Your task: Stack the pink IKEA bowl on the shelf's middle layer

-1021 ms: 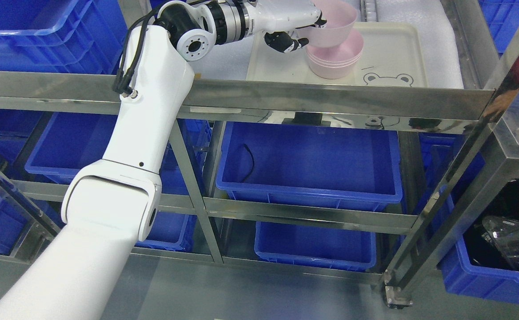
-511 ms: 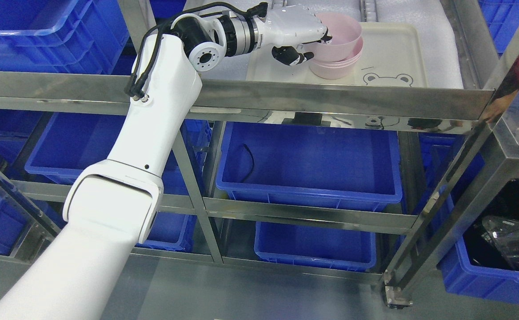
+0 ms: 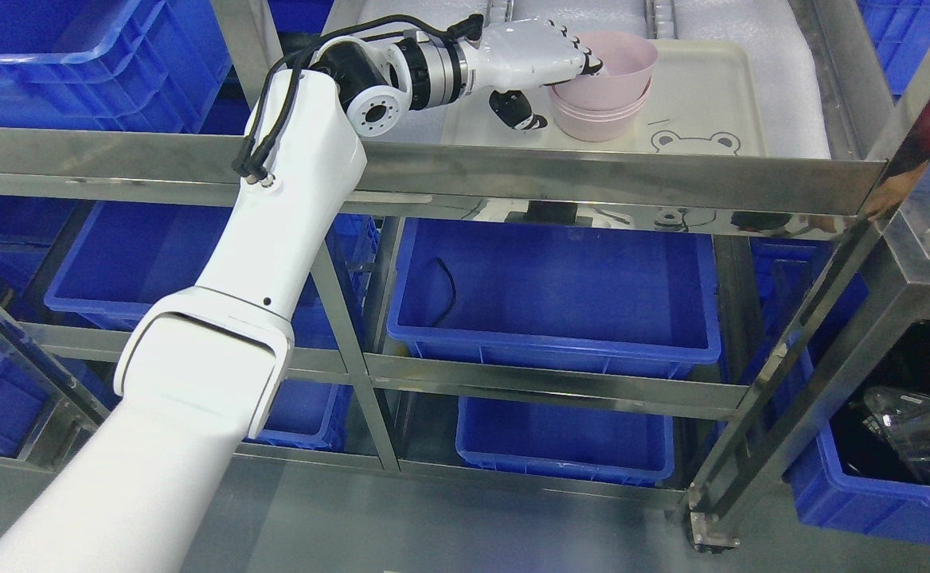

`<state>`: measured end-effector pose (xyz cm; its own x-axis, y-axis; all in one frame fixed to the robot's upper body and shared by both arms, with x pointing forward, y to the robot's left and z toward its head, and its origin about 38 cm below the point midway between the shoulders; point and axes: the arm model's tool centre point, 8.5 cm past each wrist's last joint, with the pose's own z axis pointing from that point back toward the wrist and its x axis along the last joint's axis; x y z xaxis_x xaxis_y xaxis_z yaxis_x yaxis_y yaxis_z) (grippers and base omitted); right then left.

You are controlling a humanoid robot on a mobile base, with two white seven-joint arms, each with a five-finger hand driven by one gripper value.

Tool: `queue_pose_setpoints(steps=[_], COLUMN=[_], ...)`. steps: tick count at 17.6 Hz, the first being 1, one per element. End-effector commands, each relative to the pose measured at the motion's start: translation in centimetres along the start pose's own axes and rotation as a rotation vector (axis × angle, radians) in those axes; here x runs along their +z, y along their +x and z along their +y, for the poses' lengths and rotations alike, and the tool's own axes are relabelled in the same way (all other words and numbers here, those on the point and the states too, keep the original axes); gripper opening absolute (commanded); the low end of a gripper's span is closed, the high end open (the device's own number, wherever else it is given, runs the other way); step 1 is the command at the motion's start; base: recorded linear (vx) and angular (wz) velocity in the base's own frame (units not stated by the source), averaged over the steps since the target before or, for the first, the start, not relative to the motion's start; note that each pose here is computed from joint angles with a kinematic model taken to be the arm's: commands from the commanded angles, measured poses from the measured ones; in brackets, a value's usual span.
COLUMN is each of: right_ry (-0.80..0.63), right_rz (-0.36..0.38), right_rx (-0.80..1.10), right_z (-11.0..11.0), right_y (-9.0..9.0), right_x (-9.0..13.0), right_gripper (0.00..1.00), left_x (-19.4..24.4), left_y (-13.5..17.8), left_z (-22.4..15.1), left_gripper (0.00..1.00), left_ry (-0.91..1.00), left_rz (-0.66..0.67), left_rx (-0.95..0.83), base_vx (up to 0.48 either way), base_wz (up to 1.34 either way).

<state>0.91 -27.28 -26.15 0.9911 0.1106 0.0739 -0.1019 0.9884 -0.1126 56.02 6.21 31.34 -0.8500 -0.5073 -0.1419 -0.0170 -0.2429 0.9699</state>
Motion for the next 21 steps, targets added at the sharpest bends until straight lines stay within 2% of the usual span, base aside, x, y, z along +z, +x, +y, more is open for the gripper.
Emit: queue_pose_setpoints(steps=[1,8,11,12,13,15,17,19,21], right_ry=[-0.016,-0.016,-0.016,-0.016,-0.016,-0.016,-0.016,-0.016,-0.016], right_rz=[0.008,0.008,0.008,0.008,0.008,0.008,0.008,0.008,0.008], right_rx=[0.002,0.002,0.002,0.002,0.002,0.002,0.002,0.002,0.002], right_z=[-1.0,-1.0,-1.0,-1.0,-1.0,-1.0,-1.0,-1.0,-1.0], right_y=[-1.0,-1.0,-1.0,-1.0,-1.0,-1.0,-1.0,-1.0,-1.0], right_x=[0.0,0.0,0.0,0.0,0.0,0.0,0.0,0.0,0.0], right_gripper=[1.0,1.0,1.0,1.0,1.0,1.0,1.0,1.0,1.0], left_x=[1.2,5.0,5.5,4.9,4.4,2.2,-0.3,-1.4,-1.4], left_y=[-1.4,-2.5,0.0,1.8,3.2,8.0,14.7,19.5,21.2], left_z=[0.7,9.4,11.5,11.4,11.1,8.7,4.0,-0.3,-3.3], left_gripper=[0.69,0.8,0.81,0.82,0.82,0.82,0.82,0.83,0.83], left_ry=[0.033,0.279,0.439,0.459,0.473,0.424,0.349,0.294,0.262], left_rz=[0.035,0.096,-0.079,-0.167,-0.223,-0.35,-0.476,-0.562,-0.585], left_rx=[0.013,-0.029,0.182,0.259,0.318,0.374,0.392,0.438,0.491], base_vx=[0.0,0.0,0.0,0.0,0.0,0.0,0.0,0.0,0.0], base_wz=[0.0,0.0,0.0,0.0,0.0,0.0,0.0,0.0,0.0])
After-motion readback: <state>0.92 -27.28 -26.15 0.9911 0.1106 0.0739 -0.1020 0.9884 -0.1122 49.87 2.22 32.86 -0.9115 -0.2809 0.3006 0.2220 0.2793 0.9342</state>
